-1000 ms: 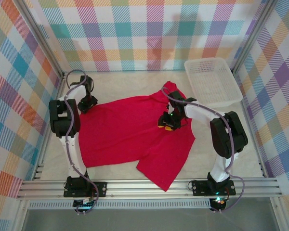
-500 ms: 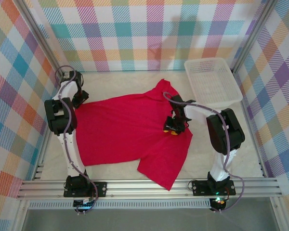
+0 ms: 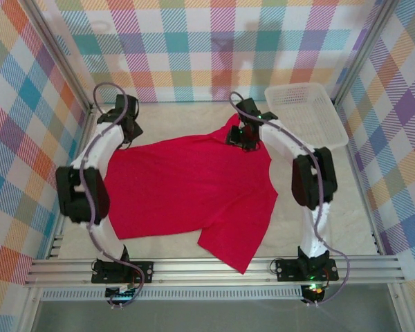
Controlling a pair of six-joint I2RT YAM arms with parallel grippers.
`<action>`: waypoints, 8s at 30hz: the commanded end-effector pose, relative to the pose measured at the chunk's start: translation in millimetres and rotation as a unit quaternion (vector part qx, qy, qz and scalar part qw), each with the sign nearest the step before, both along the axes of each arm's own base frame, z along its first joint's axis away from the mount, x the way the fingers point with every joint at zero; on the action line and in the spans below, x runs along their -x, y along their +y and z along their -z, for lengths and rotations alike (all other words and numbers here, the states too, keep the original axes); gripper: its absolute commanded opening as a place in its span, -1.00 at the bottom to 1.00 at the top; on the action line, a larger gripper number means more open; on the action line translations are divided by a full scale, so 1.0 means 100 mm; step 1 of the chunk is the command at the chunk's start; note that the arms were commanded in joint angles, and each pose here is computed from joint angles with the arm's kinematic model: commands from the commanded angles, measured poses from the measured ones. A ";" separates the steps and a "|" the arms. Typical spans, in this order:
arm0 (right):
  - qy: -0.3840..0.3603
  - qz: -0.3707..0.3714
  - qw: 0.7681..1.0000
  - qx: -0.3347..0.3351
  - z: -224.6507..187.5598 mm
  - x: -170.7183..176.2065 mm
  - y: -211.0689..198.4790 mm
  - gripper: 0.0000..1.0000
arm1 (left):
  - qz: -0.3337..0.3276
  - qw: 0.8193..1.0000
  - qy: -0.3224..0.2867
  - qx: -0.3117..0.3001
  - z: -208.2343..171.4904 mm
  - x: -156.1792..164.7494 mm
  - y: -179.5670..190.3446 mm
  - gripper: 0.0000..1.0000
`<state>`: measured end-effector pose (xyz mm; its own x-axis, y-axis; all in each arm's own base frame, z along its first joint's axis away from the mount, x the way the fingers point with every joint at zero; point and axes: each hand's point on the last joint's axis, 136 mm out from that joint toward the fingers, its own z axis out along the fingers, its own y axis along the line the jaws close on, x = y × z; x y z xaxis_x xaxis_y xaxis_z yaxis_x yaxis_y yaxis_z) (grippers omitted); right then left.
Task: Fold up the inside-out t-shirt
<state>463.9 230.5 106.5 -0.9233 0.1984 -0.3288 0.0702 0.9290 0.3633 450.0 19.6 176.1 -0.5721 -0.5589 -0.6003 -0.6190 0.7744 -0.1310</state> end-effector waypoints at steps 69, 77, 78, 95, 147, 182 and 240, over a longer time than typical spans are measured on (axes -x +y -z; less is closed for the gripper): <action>-0.051 0.028 0.998 -0.021 -0.06 -0.94 0.19 -1.00 | 0.020 0.997 0.029 0.071 0.53 0.73 -0.22 0.28; -0.218 0.010 0.975 -0.050 -0.35 -1.79 0.44 -0.95 | 0.009 0.996 0.044 0.074 0.66 0.79 -0.21 0.27; -0.242 0.006 0.969 -0.055 -0.39 -1.88 0.47 -0.64 | 0.004 0.996 0.045 0.075 0.69 0.82 -0.20 0.27; -0.069 -0.012 0.997 -0.022 -0.30 -0.72 0.01 0.06 | 0.032 0.984 0.099 0.144 1.00 0.72 -0.46 0.30; 0.040 -0.042 0.995 -0.078 -0.37 1.24 -0.05 0.24 | -0.242 0.946 0.113 0.181 1.37 1.78 1.17 0.19; 0.195 -0.095 0.975 0.053 0.79 3.78 0.06 -0.07 | -0.256 0.946 0.057 0.190 1.36 1.62 1.29 -0.91; -0.019 -0.083 0.996 0.013 -0.89 1.29 0.13 -1.00 | -0.215 0.964 0.067 0.145 0.60 1.64 1.21 -1.00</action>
<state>317.1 237.9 186.5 -0.9375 0.0907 -0.3359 -0.0287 0.9421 0.3342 275.6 134.4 114.2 -0.2929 -0.9092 -0.2959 -0.9035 0.3645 -0.2256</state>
